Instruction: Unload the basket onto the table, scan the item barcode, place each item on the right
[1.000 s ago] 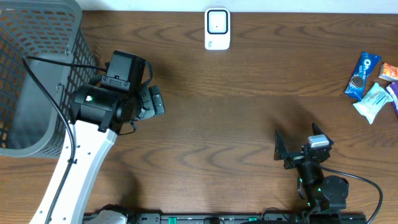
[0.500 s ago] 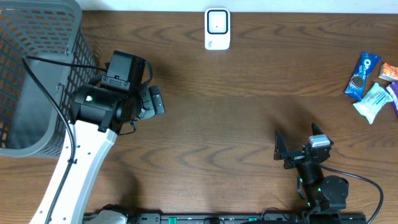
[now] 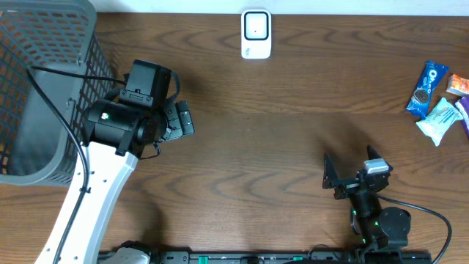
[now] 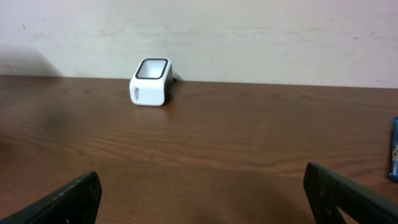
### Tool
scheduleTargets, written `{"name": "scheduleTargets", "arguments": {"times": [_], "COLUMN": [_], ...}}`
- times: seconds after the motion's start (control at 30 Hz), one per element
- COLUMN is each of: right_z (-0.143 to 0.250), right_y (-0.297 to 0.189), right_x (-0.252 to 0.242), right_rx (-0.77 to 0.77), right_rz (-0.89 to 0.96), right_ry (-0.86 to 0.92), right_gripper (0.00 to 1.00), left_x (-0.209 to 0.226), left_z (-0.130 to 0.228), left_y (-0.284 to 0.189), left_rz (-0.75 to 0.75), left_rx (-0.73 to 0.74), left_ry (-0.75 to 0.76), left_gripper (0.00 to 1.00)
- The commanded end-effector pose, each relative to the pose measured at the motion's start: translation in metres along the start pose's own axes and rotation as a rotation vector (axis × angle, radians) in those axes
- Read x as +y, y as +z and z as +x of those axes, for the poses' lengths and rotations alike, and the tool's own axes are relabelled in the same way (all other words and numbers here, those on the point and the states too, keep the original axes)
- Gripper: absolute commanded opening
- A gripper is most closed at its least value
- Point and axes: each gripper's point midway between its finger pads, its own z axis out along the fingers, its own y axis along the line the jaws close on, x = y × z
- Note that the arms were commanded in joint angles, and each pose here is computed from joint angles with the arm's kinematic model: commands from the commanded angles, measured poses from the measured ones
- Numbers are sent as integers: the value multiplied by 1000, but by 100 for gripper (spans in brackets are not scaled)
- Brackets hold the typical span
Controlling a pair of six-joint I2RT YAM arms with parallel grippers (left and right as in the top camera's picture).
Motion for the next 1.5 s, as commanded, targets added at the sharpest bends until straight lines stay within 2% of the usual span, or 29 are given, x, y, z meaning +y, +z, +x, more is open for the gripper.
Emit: {"name": "scheduleTargets", "arguments": {"times": [0.0, 1.03, 1.1, 1.3, 1.47], "right_z": [-1, -1, -1, -1, -1], "right_y": [-1, -1, -1, -1, -1], "right_x": [-2, -2, -2, -2, -2], "right_rx": [-7, -7, -7, -7, -7], "right_rz": [4, 4, 4, 4, 4], "right_ry": [-8, -8, -8, -8, -8], "right_gripper": [99, 99, 99, 99, 99], "left_x": [3, -2, 4, 20, 24], "left_z": [-1, 3, 2, 18, 37], "left_y": [2, 2, 2, 2, 12], "left_rz": [-16, 15, -20, -96, -92], "left_rx": [0, 21, 13, 74, 112], "left_ry": [-12, 11, 13, 24, 34], "left_gripper": [98, 98, 98, 98, 98]}}
